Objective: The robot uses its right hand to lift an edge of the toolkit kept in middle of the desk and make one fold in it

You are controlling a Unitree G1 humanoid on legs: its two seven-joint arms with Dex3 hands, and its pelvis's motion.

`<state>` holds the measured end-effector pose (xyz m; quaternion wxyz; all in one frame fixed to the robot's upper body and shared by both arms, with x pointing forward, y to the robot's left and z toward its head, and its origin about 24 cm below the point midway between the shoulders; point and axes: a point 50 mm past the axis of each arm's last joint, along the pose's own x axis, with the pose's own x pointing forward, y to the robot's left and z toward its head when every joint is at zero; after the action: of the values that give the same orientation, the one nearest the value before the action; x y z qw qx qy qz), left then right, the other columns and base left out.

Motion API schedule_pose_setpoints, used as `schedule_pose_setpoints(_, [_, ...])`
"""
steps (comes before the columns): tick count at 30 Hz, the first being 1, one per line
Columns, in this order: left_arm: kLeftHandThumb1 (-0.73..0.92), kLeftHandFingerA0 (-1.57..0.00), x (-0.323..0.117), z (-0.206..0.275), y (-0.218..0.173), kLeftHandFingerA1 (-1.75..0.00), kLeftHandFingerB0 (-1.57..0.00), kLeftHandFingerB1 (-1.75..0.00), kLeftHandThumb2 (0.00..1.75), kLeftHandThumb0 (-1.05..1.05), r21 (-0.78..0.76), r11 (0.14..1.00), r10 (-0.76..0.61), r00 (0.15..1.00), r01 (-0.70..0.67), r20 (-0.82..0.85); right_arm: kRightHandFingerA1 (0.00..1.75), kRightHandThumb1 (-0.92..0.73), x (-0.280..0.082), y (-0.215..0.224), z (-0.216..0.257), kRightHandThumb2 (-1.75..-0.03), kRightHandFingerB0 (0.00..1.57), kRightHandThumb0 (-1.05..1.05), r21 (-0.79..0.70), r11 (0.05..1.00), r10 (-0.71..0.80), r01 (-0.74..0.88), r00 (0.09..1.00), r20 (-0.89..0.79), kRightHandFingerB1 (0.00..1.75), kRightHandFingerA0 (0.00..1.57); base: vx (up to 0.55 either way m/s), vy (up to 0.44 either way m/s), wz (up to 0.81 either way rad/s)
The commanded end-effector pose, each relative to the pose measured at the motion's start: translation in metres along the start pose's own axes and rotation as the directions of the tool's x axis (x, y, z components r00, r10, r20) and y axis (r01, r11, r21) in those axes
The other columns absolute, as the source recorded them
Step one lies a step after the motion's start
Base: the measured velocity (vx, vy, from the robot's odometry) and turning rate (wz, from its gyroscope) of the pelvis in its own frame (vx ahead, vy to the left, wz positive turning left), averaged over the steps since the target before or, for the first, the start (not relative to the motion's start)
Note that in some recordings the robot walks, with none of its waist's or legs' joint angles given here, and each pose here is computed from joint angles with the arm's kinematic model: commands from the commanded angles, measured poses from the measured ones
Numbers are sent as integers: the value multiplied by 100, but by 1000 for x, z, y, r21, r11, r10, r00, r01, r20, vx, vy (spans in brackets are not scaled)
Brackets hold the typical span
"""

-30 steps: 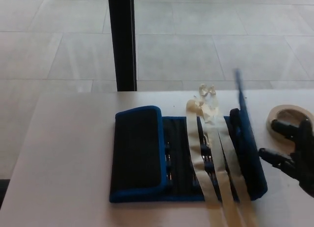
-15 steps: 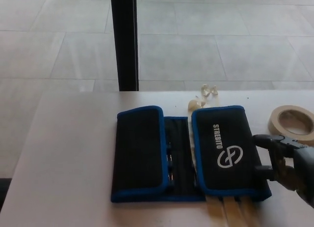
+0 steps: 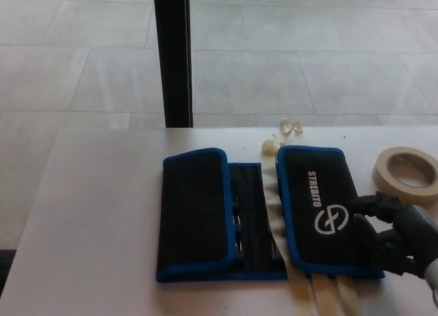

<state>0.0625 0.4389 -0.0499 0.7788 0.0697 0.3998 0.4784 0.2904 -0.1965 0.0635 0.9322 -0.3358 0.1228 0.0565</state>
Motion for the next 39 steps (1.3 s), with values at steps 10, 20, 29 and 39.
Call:
schedule_pose_setpoints(10, [77,-77,1,6,12,-65,-63,-57,63,-61,50,998,21,1000,-22,18,90,-83,-36,-80,49,-64,44,-65,-148,983,-33,108,900,436,42,91,0,0,0])
schedule_pose_setpoints(20, [77,-77,2,7,16,-66,-62,-57,63,-61,44,999,24,999,-25,23,72,-66,-67,-204,-3,-106,39,-51,216,887,-446,409,880,162,55,77,0,0,0])
schedule_pose_setpoints(29, [78,-76,2,11,12,-64,-60,-55,63,-60,43,999,25,999,-26,27,69,-57,-119,-252,-113,-103,62,-73,350,512,-753,785,606,-257,59,94,0,0,0])
schedule_pose_setpoints(39, [78,-77,2,9,10,-64,-61,-55,63,-60,9,1000,22,999,-22,23,83,-76,-172,-210,-209,-63,34,-77,471,-169,-730,866,211,-650,64,72,0,0,0])
